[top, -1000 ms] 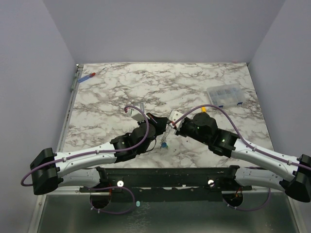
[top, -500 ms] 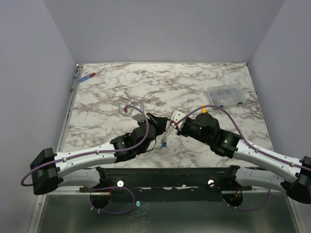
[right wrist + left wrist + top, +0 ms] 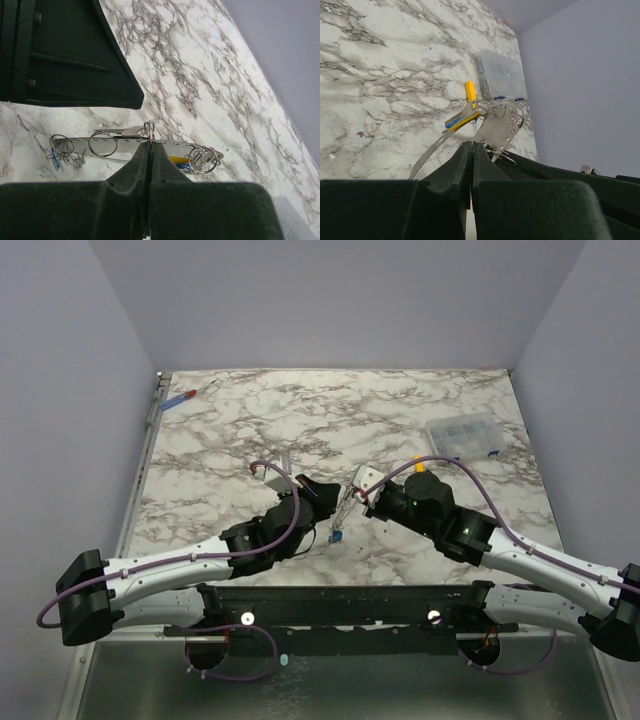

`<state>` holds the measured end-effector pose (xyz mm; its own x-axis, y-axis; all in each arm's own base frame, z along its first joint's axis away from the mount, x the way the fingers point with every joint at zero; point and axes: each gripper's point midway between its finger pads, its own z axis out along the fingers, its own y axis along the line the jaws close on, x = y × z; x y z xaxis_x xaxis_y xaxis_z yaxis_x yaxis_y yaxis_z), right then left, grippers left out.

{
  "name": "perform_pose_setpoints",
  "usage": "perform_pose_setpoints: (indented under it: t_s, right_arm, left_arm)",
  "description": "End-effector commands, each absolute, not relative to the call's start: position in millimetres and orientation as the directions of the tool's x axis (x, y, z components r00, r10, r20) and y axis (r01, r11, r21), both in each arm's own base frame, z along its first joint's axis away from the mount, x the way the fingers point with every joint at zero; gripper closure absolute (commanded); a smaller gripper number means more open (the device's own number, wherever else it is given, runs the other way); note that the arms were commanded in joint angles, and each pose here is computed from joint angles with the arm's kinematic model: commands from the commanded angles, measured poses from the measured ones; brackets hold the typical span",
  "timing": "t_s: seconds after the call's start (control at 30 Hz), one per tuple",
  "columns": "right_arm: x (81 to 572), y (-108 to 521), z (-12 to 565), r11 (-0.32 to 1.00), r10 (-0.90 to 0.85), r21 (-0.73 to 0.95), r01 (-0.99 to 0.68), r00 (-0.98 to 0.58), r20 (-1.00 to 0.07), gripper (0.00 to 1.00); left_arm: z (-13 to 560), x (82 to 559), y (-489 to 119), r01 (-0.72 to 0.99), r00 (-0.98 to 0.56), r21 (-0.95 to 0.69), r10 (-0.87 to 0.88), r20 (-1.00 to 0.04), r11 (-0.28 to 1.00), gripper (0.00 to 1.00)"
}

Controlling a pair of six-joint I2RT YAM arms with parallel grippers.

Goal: Put the keys on the keyring

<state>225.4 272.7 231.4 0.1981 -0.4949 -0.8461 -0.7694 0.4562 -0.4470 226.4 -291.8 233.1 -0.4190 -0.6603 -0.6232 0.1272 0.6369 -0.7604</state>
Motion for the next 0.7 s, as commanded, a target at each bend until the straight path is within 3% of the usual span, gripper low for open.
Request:
perform_pose_setpoints:
  t_s: [0.0,0.27,0.5,0.67]
  right_arm:
    - [225,277,269,0.496,-0.409,-0.434,-0.752,0.239,-0.881,0.99]
    - [219,275,271,0.486,-0.393,-0.423,-0.765,0.241,-0.888,0.99]
    - [212,273,273,0.475,-0.378,-0.410,-0.779,0.240,-0.894,0.99]
    - [205,272,272,0.453,-0.374,-0.394,-0.800,0.231,-0.898,0.99]
  left_arm:
    - [235,220,-285,0.158,-0.421,-0.751,-0.644,-0.639,0.641,0.77]
    - [260,214,-258,0.249,-0.344,-0.689,-0.603,-0.720,0.681,0.55]
    - [293,206,-225,0.380,-0.199,-0.551,-0.516,-0.833,0.743,0.53]
    - [296,199,-224,0.475,-0.150,-0.422,-0.401,-0.904,0.772,0.41]
